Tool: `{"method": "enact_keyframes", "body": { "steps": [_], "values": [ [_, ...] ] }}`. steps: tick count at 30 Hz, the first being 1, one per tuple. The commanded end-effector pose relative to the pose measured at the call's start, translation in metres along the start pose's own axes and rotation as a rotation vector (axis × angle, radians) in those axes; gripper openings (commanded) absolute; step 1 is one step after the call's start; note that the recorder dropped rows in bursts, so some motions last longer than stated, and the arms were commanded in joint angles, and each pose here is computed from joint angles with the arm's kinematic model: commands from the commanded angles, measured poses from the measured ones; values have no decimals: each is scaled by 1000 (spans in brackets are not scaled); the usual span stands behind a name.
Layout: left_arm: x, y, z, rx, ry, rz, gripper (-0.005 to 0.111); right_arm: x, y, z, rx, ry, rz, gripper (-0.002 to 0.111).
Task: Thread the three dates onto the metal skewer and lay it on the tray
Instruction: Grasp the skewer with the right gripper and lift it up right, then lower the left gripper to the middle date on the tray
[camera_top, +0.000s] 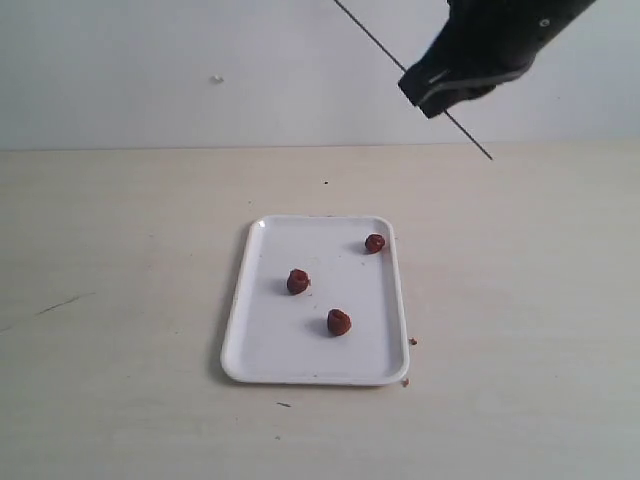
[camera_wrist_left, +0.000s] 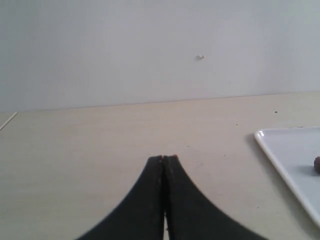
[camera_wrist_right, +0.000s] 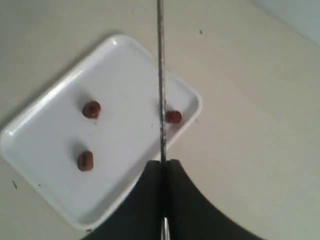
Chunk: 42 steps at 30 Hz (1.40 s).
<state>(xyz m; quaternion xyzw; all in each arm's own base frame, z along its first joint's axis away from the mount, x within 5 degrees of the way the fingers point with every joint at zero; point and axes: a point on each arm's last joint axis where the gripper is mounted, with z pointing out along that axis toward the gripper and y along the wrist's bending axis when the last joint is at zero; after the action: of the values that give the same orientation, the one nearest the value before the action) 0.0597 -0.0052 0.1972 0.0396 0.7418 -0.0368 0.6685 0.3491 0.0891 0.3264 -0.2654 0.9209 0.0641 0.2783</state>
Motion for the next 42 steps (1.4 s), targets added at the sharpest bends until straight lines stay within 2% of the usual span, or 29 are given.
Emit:
{"method": "enact_keyframes", "body": {
  "steps": [1, 3, 5, 8, 11, 13, 14, 16, 18, 21, 24, 26, 29, 31, 33, 35, 38, 40, 42],
  "values": [
    [-2, 0, 0, 4, -18, -10, 0, 36, -33, 20, 41, 57, 148, 0],
    [-3, -1, 0, 7, -29, -10, 0, 53, -48, 30, 72, 41, 212, 0],
    [-9, -3, -1, 29, -103, -18, 0, 68, -58, 40, 111, 27, 243, 0],
    [-22, -6, -3, 86, -236, -155, 0, 84, -67, 48, 162, 2, 222, 0],
    [-32, -9, -7, 156, -339, -318, 0, 86, -76, 49, 208, -45, 223, 0],
    [-43, -12, -12, 229, -464, -363, 0, 83, -78, 47, 227, -79, 229, 0],
    [-46, -13, -13, 250, -489, -381, 0, 82, -79, 47, 236, -92, 227, 0],
    [-70, -13, -16, 257, -526, -366, 0, 81, -81, 47, 251, -113, 216, 0],
    [-94, -12, -13, 213, -474, -327, 0, 81, -81, 47, 252, -110, 202, 0],
    [-135, -11, 0, 159, -401, -202, 0, 83, -79, 48, 236, -87, 203, 0],
    [-163, -12, 38, 124, -280, -112, 0, 83, -79, 48, 236, -85, 201, 0],
    [-170, -13, 70, 106, -177, -60, 2, 83, -79, 48, 236, -85, 201, 0],
    [-159, -24, 131, 108, 56, 48, 8, 84, -79, 48, 230, -76, 198, 0],
    [-148, -39, 167, 121, 200, 132, 13, 84, -78, 48, 229, -72, 189, 0],
    [-128, -57, 201, 125, 360, 249, 17, 84, -78, 48, 228, -70, 185, 0],
    [-111, -80, 229, 143, 494, 417, 23, 84, -78, 48, 228, -69, 179, 0],
    [-93, -112, 257, 178, 656, 585, 35, 84, -78, 48, 226, -64, 162, 0],
    [-85, -134, 270, 247, 738, 680, 40, 84, -78, 48, 226, -64, 160, 0],
    [-78, -154, 283, 373, 823, 796, 42, 84, -78, 48, 224, -60, 160, 0]
  ]
}}
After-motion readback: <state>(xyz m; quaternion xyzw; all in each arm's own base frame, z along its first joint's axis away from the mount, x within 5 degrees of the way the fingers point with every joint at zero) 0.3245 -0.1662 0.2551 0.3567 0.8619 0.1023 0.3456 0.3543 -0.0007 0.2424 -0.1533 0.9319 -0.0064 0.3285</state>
